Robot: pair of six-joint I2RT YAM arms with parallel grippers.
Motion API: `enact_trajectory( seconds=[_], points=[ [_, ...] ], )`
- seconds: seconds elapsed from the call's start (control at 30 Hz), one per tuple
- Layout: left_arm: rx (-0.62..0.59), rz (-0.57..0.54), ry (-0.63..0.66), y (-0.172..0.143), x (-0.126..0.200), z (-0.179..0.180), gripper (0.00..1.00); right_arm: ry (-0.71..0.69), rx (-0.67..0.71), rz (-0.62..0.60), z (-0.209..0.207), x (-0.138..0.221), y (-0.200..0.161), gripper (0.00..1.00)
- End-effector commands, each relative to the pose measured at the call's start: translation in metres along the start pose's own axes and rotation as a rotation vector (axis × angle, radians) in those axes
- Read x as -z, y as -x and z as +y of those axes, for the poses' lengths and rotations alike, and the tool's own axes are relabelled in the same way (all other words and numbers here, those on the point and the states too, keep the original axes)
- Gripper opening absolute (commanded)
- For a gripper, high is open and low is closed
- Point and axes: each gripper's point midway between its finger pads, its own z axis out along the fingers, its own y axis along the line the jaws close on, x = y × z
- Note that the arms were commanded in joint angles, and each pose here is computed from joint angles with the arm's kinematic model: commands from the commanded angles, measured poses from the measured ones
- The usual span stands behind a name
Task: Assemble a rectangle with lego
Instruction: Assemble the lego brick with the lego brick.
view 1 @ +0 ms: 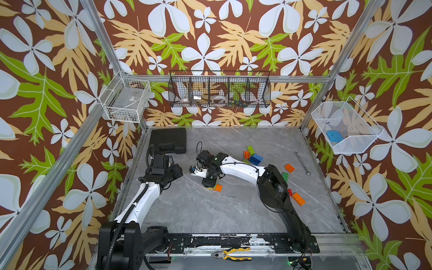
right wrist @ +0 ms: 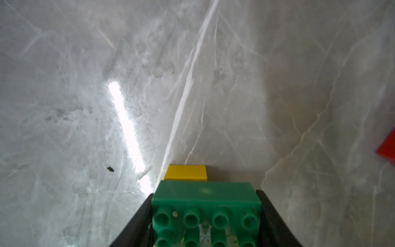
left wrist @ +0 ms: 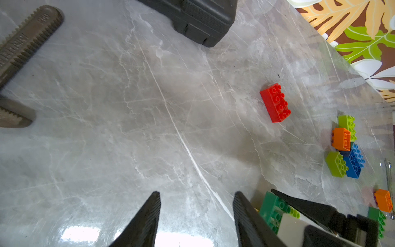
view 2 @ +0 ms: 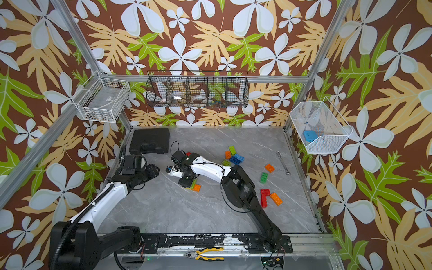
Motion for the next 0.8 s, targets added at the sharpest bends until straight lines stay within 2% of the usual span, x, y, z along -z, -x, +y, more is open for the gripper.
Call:
enact_trajectory(
  seconds=[0.0, 0.77],
  points=[
    [-0.004, -0.018, -0.012, 0.006, 0.002, -0.004, 0.57, 0.017, -0.001, 0.082, 0.003, -0.014, -0.023, 0.22],
    [-0.013, -0.025, -0.001, 0.008, 0.004, -0.003, 0.57, -0.011, -0.003, 0.203, -0.001, -0.038, -0.055, 0.13]
  ],
)
